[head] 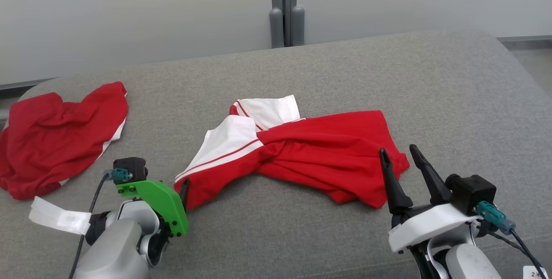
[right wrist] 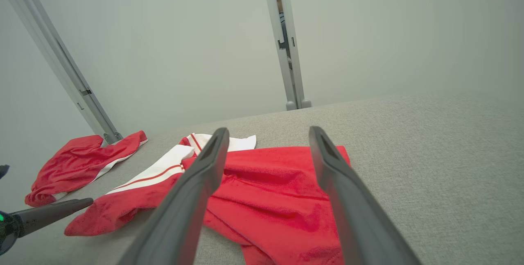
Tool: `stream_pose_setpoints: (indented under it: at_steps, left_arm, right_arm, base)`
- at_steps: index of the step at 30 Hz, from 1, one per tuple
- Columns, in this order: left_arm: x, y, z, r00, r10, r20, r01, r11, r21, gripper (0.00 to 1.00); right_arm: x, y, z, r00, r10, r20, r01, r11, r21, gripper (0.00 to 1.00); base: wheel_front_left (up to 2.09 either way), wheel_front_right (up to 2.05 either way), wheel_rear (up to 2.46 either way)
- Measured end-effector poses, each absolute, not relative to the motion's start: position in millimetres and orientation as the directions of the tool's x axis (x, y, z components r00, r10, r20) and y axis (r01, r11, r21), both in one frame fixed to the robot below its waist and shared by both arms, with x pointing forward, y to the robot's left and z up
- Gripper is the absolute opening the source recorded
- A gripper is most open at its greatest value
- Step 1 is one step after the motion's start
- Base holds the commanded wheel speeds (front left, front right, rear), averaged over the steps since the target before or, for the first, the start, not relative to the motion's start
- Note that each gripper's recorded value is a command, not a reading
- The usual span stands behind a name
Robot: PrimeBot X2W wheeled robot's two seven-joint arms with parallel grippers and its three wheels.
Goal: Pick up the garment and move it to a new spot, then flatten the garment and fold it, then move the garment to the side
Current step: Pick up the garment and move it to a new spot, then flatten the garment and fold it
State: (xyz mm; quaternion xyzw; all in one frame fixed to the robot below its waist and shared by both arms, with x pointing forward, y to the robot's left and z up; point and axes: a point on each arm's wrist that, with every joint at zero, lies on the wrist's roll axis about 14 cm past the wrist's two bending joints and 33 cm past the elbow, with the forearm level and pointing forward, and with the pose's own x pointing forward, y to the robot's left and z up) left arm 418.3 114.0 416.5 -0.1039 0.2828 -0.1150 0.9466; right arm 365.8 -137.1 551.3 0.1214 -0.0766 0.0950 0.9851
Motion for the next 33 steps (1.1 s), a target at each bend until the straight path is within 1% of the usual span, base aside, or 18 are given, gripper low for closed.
stream_pose_setpoints:
  at_steps: [3,4,7,11,20,29,33]
  left_arm:
    - [419.7,128.0,422.2,0.831,-0.246,-0.499,0.128,0.957,-0.259,1.0]
    - [423.2,137.2,430.7,0.848,-0.228,-0.478,0.114,0.96,-0.255,1.0]
    - [425.4,144.4,440.2,0.855,-0.219,-0.47,0.111,0.963,-0.245,1.0]
    - [425.4,134.8,444.7,0.816,-0.254,-0.52,0.147,0.96,-0.239,1.0]
    - [453.4,119.0,463.9,0.758,-0.231,-0.61,0.176,0.973,-0.15,1.0]
    - [482.2,96.1,452.9,0.729,-0.234,-0.643,0.229,0.969,-0.093,1.0]
    - [488.2,90.8,430.1,0.689,-0.228,-0.688,0.247,0.966,-0.072,1.0]
  right_arm:
    - [366.3,-135.7,552.5,0.969,0.173,0.176,-0.211,0.952,0.224,1.0]
    - [367.1,-134.0,553.8,0.967,0.178,0.18,-0.216,0.95,0.223,1.0]
    - [367.5,-131.0,554.9,0.965,0.187,0.183,-0.226,0.948,0.223,1.0]
    - [368.2,-129.4,555.1,0.964,0.191,0.183,-0.23,0.947,0.223,1.0]
    - [369.5,-132.2,547.1,0.97,0.184,0.158,-0.217,0.949,0.227,1.0]
    - [384.8,-135.7,537.6,0.976,0.178,0.126,-0.202,0.954,0.22,1.0]
    - [390.5,-139.2,529.1,0.98,0.168,0.104,-0.188,0.957,0.221,1.0]
  base:
    - [0.0,0.0,0.0]
    - [0.0,0.0,0.0]
    - [0.0,0.0,0.0]
    - [0.0,0.0,0.0]
    - [0.0,0.0,0.0]
    - [0.0,0.0,0.0]
    - [0.0,0.0,0.0]
